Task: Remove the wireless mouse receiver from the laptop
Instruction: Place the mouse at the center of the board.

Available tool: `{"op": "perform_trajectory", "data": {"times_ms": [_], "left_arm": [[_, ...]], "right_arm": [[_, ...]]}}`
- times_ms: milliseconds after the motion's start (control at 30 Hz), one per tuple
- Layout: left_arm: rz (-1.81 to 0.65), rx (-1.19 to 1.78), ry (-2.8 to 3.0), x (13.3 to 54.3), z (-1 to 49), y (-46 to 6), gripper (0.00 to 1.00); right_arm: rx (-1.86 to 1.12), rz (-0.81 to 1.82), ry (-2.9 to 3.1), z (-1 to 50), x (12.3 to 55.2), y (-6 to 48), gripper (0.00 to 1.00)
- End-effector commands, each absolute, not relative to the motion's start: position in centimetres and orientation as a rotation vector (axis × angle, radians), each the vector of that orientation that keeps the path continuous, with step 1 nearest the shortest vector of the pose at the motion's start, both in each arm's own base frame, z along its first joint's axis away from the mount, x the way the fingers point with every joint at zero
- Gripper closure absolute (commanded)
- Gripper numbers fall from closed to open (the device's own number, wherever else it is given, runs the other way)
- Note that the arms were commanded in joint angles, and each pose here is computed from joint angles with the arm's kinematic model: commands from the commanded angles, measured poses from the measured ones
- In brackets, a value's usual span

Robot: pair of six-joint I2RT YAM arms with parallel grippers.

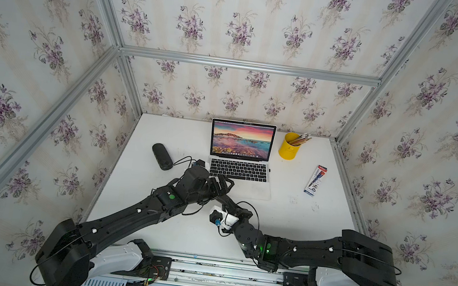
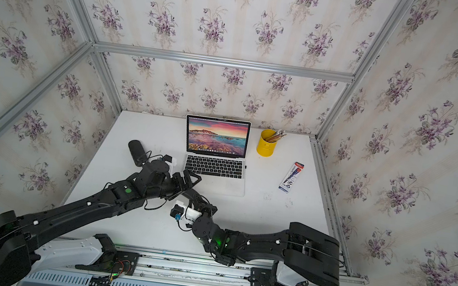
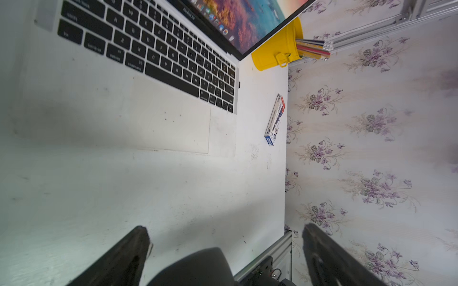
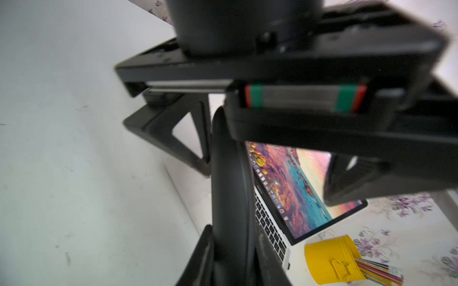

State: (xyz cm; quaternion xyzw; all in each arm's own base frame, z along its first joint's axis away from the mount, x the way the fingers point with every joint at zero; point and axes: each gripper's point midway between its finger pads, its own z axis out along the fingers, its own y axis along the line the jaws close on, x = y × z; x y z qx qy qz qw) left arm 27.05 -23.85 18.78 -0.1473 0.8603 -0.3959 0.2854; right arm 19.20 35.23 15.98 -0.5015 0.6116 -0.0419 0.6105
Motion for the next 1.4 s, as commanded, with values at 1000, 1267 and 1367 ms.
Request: {"op": "perform_trajectory", "data": {"times_ms": [1000, 1267, 1367], "left_arm": [[-0.316, 0.149, 2.011, 27.2, 21.6, -16.0, 0.01], [-0.314, 0.186, 2.054, 26.1, 20.6, -16.7, 0.01], [-0.302, 0.195, 2.101, 25.3, 19.7, -16.6, 0.01]], "right_arm": [[-1.622, 1.098, 2.519, 0.5, 16.8, 30.6, 0.81], [-1.574, 1.027, 2.53, 0.6, 17.7, 29.5, 0.32], [-1.543, 0.977, 2.513, 1.3, 18.4, 29.2, 0.25]]}}
